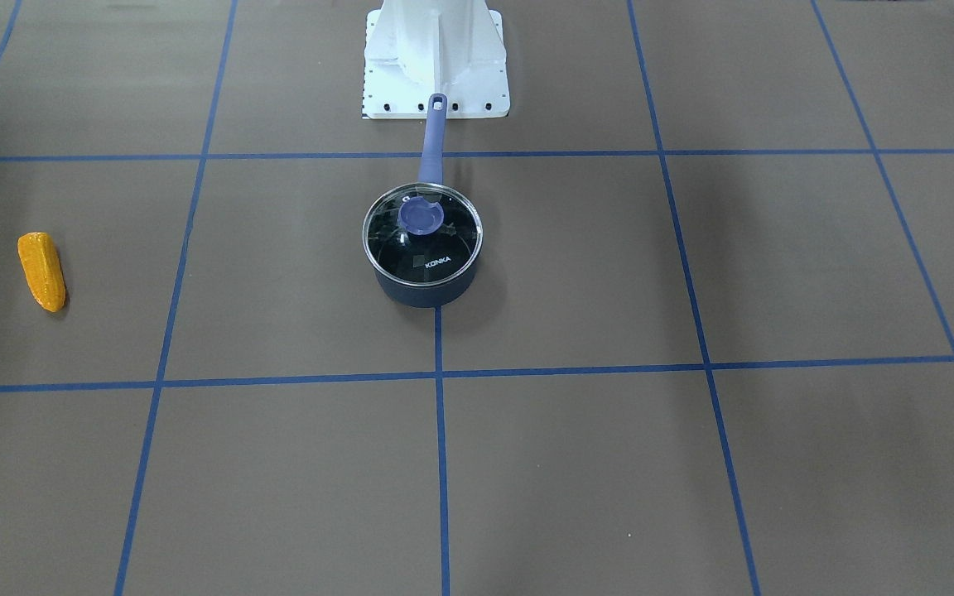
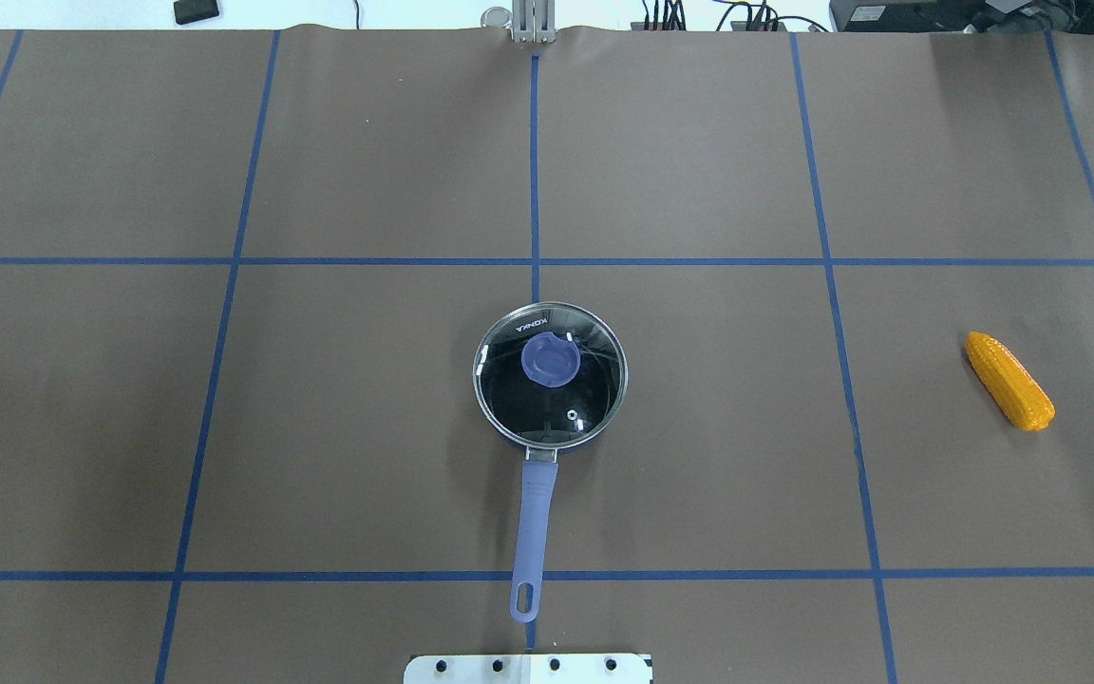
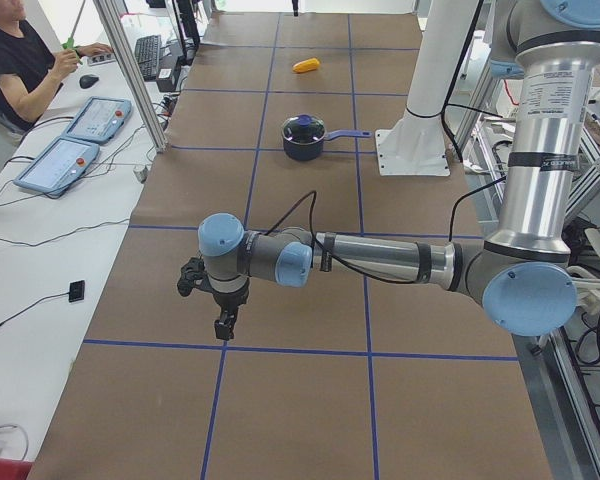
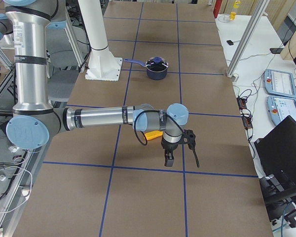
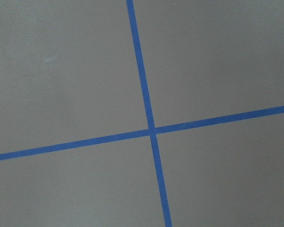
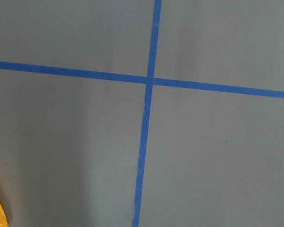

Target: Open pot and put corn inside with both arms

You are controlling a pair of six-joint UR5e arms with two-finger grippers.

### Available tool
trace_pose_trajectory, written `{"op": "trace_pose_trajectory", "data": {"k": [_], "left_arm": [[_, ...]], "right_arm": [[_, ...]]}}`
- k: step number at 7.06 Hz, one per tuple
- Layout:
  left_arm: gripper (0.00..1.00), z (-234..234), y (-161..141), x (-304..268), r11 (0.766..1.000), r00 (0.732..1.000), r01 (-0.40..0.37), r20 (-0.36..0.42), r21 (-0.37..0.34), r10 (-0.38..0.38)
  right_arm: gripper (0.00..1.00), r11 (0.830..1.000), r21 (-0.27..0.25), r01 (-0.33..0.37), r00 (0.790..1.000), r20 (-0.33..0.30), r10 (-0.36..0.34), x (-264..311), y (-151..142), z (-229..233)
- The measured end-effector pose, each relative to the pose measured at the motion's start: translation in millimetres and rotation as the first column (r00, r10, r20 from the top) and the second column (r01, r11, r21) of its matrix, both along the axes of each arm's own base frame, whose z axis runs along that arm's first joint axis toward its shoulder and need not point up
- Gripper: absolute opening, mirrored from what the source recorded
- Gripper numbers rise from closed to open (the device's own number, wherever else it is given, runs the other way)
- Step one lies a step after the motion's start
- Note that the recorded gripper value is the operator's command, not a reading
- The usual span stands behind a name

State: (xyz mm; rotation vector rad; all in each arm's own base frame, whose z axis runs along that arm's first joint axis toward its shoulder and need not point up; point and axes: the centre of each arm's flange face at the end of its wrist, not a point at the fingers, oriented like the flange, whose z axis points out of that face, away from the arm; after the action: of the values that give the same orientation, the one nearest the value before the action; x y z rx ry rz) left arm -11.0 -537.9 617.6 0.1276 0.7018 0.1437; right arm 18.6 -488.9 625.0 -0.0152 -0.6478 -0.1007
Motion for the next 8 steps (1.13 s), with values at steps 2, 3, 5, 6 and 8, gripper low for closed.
{"op": "trace_pose_trajectory", "data": {"k": [2, 3, 5, 6, 8], "left_arm": [[0.99, -0.8, 0.0, 0.0, 1.000, 1.000, 0.001, -0.001, 0.001, -0.001], [0.99, -1.5, -0.2, 0.1, 1.000, 1.000, 0.001, -0.001, 0.002, -0.001], [0.99, -17.2, -6.0, 2.4, 1.000, 1.000, 0.023, -0.018, 0.007, -0.023], [0.99, -35.4, -12.0, 5.5, 0.999, 0.998, 0.047, -0.048, 0.006, -0.047], [0.99, -85.3, -35.8, 25.0, 0.997, 0.990, 0.083, -0.111, 0.005, -0.082]], "right_arm": [[1.00, 1.000, 0.010, 0.006, 1.000, 0.000, -0.006, 0.0, -1.2, -2.2], [1.00, 1.000, 0.017, 0.006, 1.000, 0.001, -0.006, -0.4, -4.0, -5.8], [1.00, 1.000, 0.029, 0.005, 1.000, -0.002, -0.005, -1.1, -13.4, -12.2], [1.00, 1.000, 0.021, 0.004, 1.000, -0.002, -0.004, -1.3, -14.5, -8.9], [1.00, 1.000, 0.008, 0.009, 1.000, 0.011, -0.009, -3.1, -15.1, -3.7]]}}
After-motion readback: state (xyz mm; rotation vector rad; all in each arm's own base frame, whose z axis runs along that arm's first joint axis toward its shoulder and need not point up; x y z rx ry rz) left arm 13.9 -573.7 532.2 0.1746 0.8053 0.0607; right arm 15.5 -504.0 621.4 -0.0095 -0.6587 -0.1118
